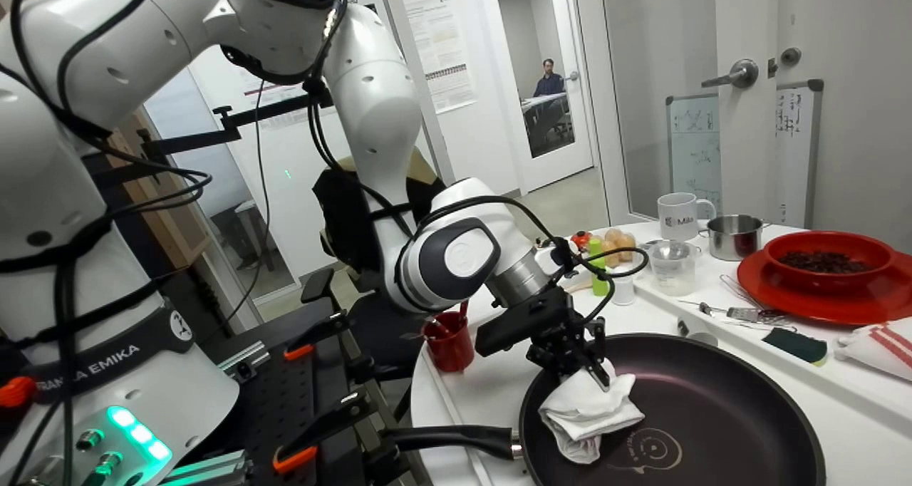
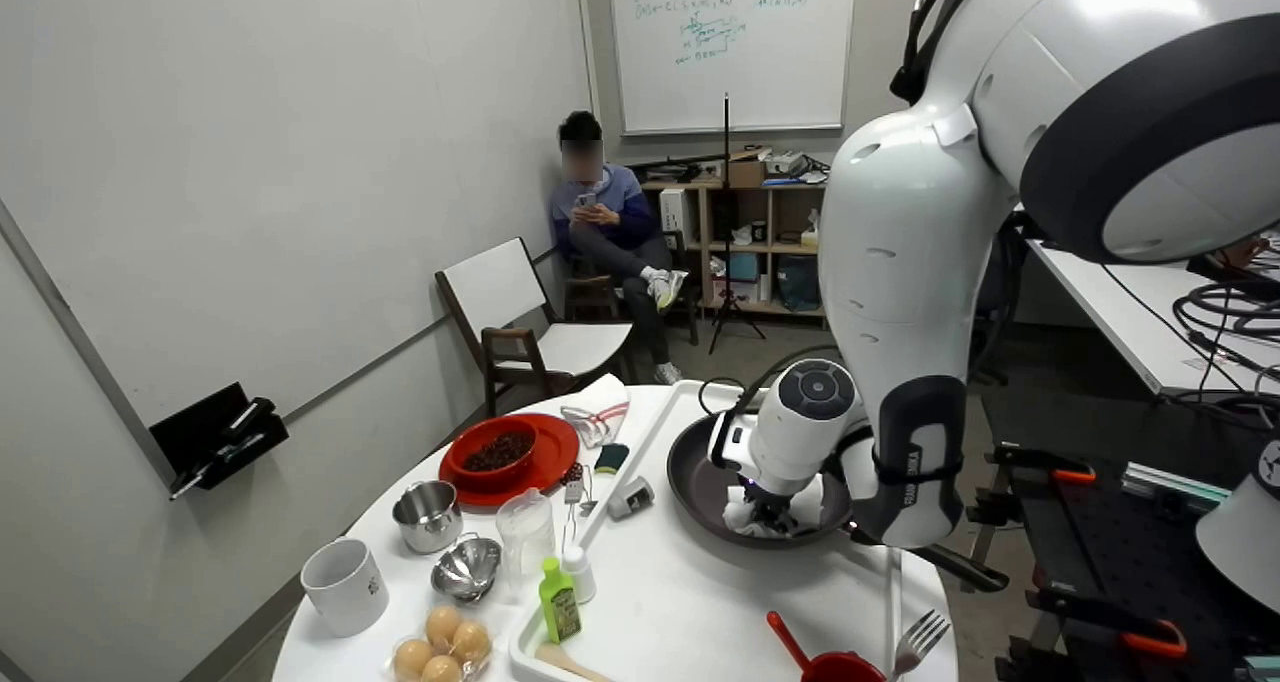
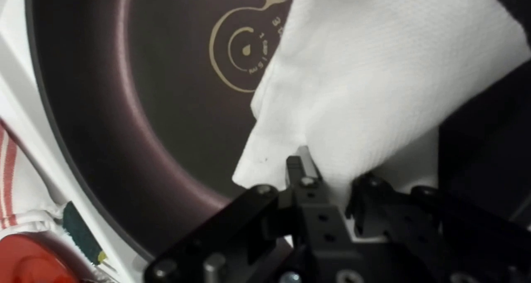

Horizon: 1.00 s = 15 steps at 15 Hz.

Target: Use the towel to wipe the pan

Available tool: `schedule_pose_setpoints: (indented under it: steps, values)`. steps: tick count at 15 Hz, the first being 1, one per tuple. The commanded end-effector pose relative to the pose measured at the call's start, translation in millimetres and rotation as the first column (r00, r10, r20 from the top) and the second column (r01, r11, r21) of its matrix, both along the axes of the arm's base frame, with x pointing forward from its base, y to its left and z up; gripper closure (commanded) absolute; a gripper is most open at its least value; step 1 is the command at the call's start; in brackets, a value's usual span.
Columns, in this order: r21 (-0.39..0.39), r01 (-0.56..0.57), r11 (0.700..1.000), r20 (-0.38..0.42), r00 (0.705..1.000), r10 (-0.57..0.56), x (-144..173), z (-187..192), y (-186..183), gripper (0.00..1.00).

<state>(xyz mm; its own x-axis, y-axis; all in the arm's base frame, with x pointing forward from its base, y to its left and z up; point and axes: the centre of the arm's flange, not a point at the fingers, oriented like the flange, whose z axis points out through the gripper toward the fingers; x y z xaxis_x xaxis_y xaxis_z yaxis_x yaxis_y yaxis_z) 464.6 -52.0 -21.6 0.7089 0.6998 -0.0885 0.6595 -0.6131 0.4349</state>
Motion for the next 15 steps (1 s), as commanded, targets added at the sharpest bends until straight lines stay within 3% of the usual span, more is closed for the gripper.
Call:
schedule_pose_setpoints:
  steps: [1,5,8,11,15]
  values:
    - [-0.015,0.030,0.999,0.091,0.995,-0.029,6.3,-9.2,-17.8,0.92]
    - [-0.020,0.091,0.996,0.188,0.978,-0.086,43.9,-6.0,-30.3,0.92]
    - [-0.034,0.136,0.990,0.219,0.968,-0.126,54.3,-11.6,-43.6,0.92]
    - [-0.034,0.178,0.983,0.215,0.962,-0.167,44.7,-6.3,-47.5,0.92]
    - [0.020,0.155,0.988,0.226,0.962,-0.155,25.4,27.8,-33.1,0.92]
